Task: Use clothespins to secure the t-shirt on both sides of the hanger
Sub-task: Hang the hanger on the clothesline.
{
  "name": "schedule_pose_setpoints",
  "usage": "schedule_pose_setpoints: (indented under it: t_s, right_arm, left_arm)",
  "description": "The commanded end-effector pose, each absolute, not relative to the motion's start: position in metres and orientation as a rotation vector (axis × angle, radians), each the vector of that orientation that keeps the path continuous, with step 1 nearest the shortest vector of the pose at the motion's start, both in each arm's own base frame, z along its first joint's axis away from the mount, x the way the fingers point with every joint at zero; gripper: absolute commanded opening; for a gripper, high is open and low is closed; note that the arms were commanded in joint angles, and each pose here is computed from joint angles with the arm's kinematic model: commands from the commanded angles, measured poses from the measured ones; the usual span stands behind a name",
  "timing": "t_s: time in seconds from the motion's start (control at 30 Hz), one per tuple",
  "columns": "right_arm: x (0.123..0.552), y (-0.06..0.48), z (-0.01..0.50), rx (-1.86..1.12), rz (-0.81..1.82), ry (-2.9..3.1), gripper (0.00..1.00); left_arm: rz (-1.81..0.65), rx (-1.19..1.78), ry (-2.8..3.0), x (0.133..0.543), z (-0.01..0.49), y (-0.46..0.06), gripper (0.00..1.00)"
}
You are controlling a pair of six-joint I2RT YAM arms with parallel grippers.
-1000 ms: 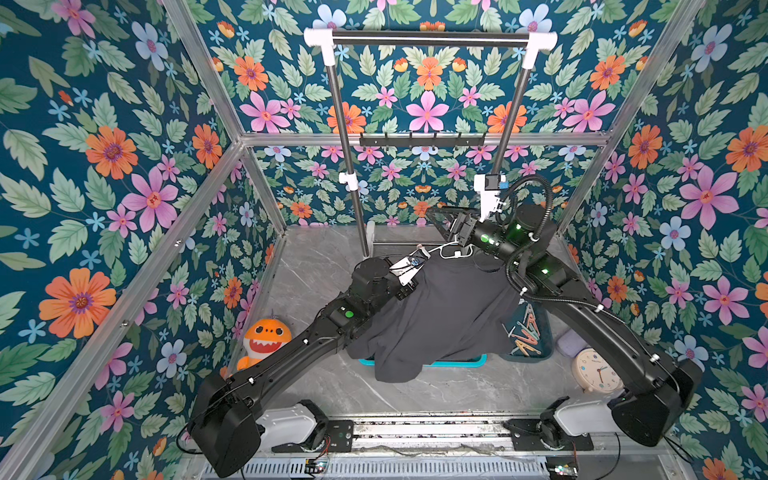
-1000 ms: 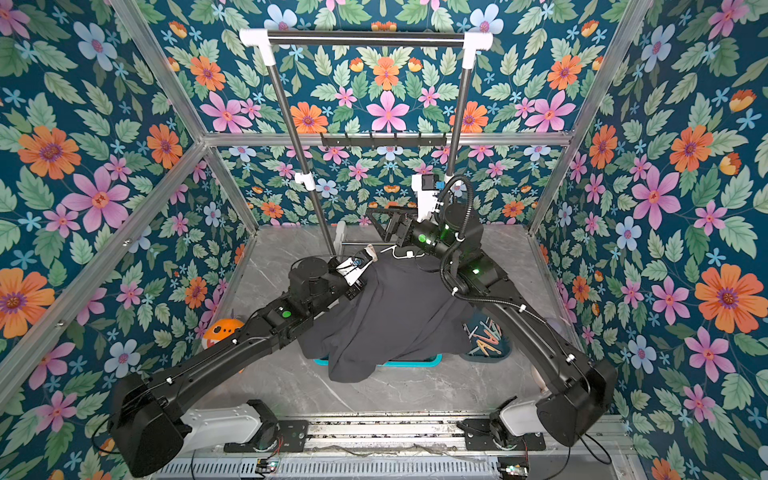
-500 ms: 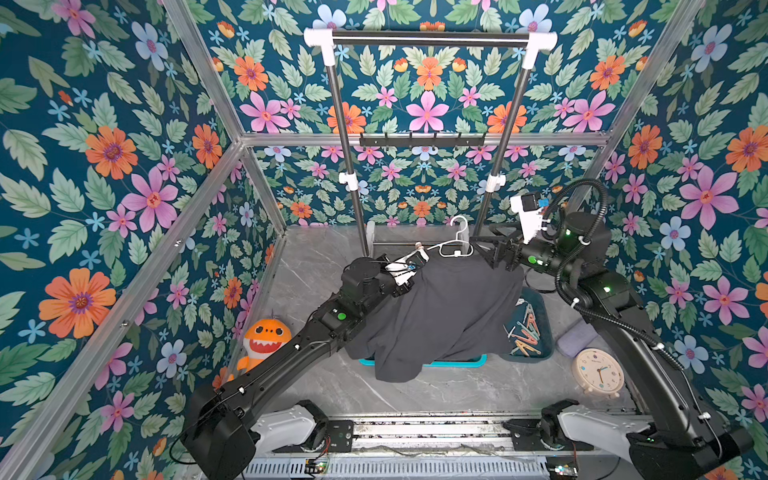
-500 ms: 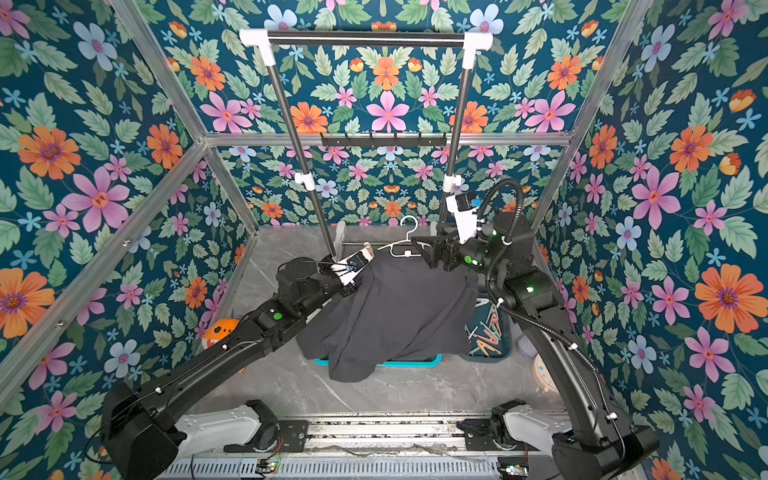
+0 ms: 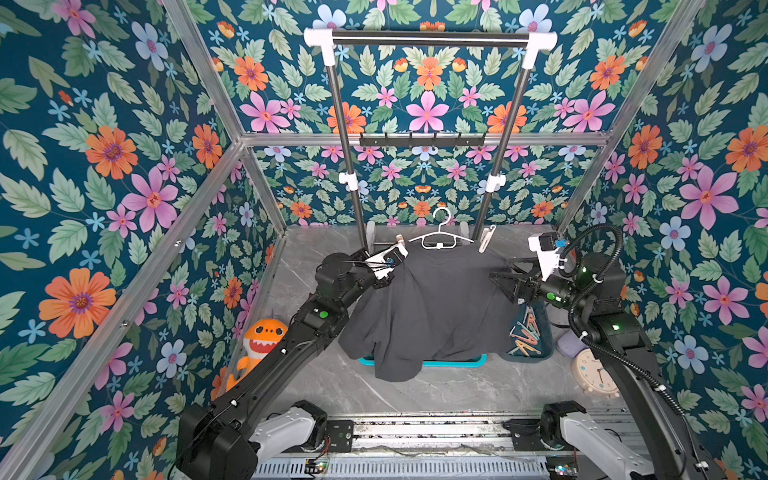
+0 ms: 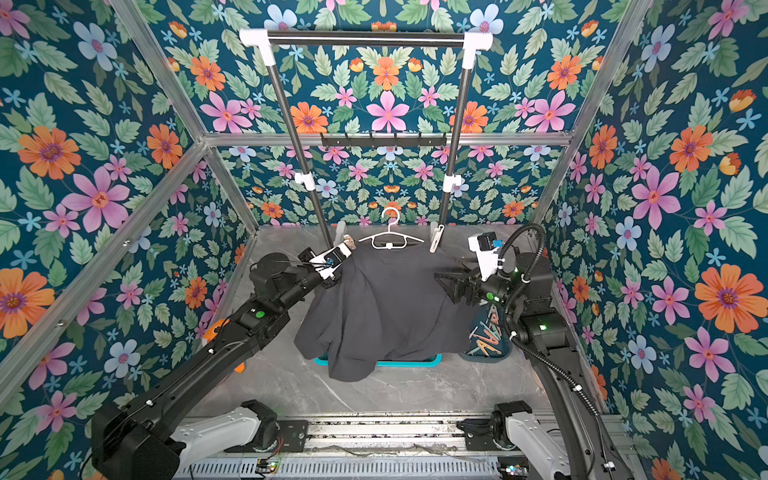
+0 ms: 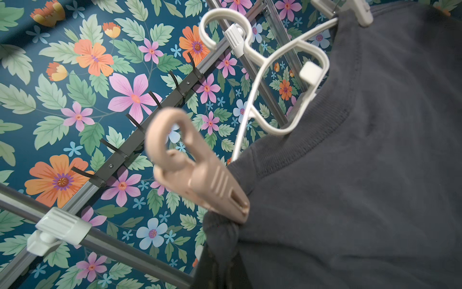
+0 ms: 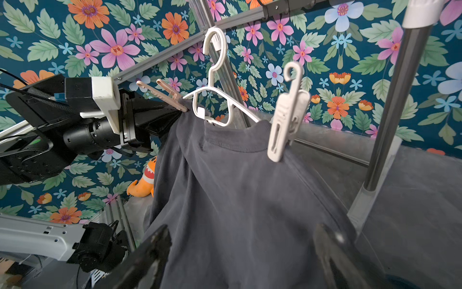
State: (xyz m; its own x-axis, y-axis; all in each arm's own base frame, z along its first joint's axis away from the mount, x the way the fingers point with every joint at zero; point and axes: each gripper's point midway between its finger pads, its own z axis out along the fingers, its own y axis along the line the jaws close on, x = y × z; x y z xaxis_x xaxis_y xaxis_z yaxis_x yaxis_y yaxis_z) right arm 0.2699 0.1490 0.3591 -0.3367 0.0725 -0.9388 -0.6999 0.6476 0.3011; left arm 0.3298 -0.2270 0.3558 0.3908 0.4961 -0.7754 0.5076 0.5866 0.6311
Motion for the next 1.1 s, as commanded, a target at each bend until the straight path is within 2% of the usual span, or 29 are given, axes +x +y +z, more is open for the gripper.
schedule_pose_setpoints:
  t_s: [0.0, 0.23, 0.57, 0.83, 1.07]
  right_arm:
    - [0.263, 0.153, 0.363, -0.586, 0.884, 1.670, 0.89]
    - [0.279, 0.135, 0.354, -0.566, 0.781, 1.697, 0.89]
    - [0.289, 0.154, 0.357, -0.720, 0.920, 1.626, 0.87]
    - [0.295, 0.163, 0.346, -0.743, 1.056, 1.639, 0.79]
    - [0.296, 0.165, 0.337, -0.739, 1.107, 1.666, 0.67]
  left_arm:
    - [-0.003, 0.992, 1.117, 0.323, 0.379, -0.227, 0.00]
    - [0.016, 0.998, 1.098, 0.319, 0.375, -0.220, 0.00]
    - [0.027, 0.992, 1.096, 0.315, 0.375, -0.214, 0.00]
    - [0.029, 0.978, 1.100, 0.317, 0.376, -0.210, 0.00]
    - [0.035, 0.966, 1.102, 0.319, 0.377, -0.209, 0.00]
